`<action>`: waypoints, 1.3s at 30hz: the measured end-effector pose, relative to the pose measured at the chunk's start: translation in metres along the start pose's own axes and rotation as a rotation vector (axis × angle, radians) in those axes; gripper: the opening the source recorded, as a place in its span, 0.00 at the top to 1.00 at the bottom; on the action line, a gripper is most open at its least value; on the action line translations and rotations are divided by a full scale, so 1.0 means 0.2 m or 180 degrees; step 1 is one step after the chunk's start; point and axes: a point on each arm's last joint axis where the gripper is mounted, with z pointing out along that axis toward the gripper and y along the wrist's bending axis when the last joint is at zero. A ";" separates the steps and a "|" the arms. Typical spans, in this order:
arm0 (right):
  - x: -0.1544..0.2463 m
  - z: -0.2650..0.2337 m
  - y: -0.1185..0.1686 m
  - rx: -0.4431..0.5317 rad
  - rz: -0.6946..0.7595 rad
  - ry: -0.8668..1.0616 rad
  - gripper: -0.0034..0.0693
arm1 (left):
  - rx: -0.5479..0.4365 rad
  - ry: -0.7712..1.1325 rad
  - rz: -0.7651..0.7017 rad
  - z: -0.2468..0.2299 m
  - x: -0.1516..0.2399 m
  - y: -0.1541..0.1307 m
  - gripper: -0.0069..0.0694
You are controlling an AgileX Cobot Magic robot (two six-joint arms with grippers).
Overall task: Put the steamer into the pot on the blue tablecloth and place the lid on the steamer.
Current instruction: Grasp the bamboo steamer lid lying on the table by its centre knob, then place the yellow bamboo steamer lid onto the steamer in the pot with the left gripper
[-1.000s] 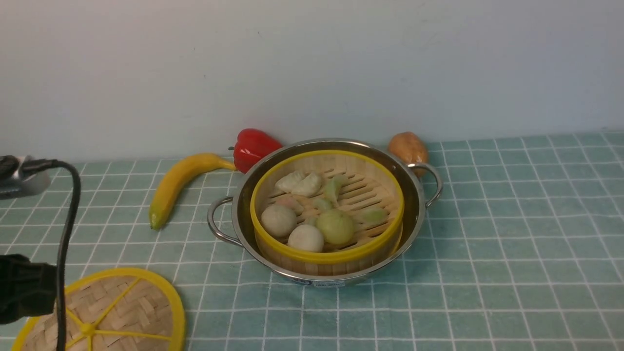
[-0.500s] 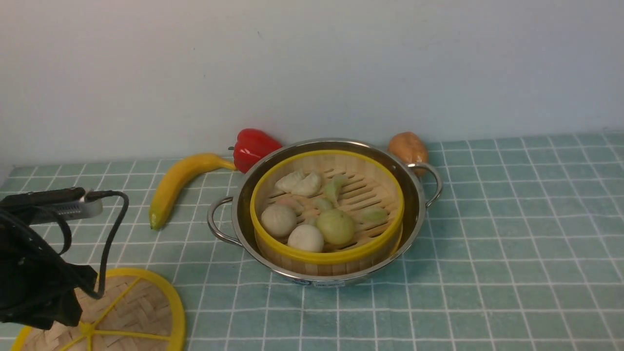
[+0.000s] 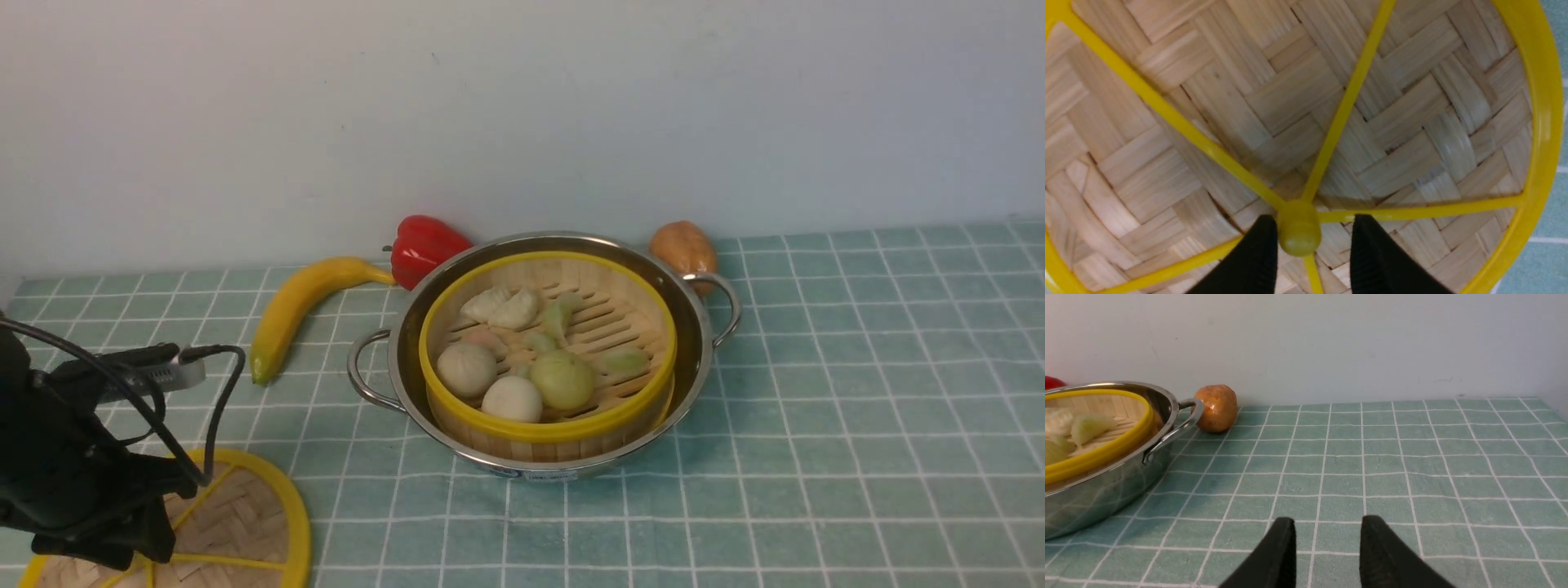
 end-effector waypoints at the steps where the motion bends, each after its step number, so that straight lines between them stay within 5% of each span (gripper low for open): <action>1: 0.00 0.00 0.00 0.0000 0.0003 0.0000 0.62 | 0.0003 0.0025 -0.0003 0.01 0.00 0.00 0.59; 6: 0.00 0.00 0.00 0.0000 0.0006 0.0000 0.62 | 0.0003 0.0064 -0.0004 0.03 -0.01 0.01 0.62; 9: 0.00 0.00 0.00 0.0000 0.0010 0.0000 0.62 | -0.0009 0.0069 0.0004 0.03 -0.01 0.01 0.75; 23: 0.00 0.00 0.00 0.0000 0.0010 0.0000 0.62 | 0.0134 0.0155 0.0034 -0.01 -0.02 -0.01 0.76; 32: 0.00 0.00 0.00 0.0000 0.0010 0.0000 0.62 | 0.0180 -0.0822 0.0520 -0.51 -0.13 -0.12 0.76; 39: 0.00 0.00 0.00 0.0000 0.0010 0.0000 0.62 | 0.0147 -0.1432 0.1573 -0.82 -0.21 -0.45 0.76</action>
